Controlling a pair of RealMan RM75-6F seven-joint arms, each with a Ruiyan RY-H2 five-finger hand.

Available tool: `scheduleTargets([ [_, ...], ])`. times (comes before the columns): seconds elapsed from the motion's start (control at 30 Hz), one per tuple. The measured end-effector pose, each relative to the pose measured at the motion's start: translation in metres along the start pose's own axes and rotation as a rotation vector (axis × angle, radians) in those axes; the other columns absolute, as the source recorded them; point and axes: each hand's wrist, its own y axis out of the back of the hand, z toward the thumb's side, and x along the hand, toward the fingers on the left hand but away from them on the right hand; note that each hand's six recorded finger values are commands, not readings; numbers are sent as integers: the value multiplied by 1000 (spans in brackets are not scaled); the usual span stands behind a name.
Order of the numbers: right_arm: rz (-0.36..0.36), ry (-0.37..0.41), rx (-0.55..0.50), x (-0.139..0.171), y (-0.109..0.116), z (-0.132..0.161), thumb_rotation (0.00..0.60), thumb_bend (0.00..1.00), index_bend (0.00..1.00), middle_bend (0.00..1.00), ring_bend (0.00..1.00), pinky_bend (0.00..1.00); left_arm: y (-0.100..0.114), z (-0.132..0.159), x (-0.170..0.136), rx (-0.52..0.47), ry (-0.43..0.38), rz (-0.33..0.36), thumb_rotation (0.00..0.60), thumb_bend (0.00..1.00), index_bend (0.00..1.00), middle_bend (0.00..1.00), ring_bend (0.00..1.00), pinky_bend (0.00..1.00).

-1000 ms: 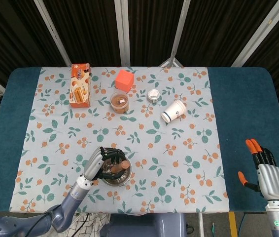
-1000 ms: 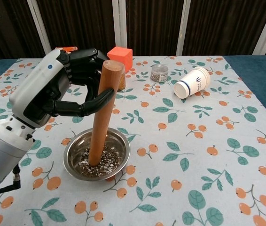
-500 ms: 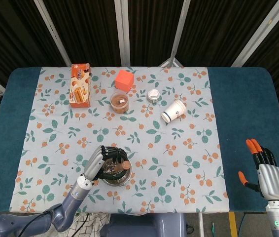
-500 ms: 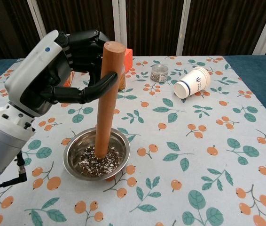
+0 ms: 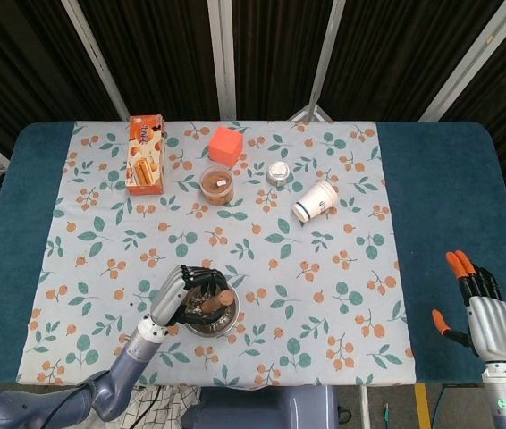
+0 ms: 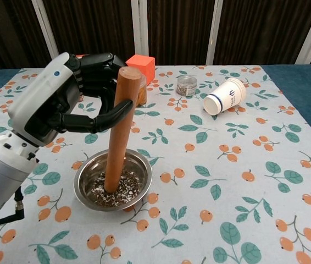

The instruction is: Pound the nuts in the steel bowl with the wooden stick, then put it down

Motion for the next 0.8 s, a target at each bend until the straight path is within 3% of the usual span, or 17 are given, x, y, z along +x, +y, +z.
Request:
scheduleTargets([
  [0.8, -4, 7, -4, 2, 1, 1, 600, 367, 0, 0, 0, 0, 3, -7, -7, 15, 28, -2, 600, 835, 666, 796, 625, 725],
])
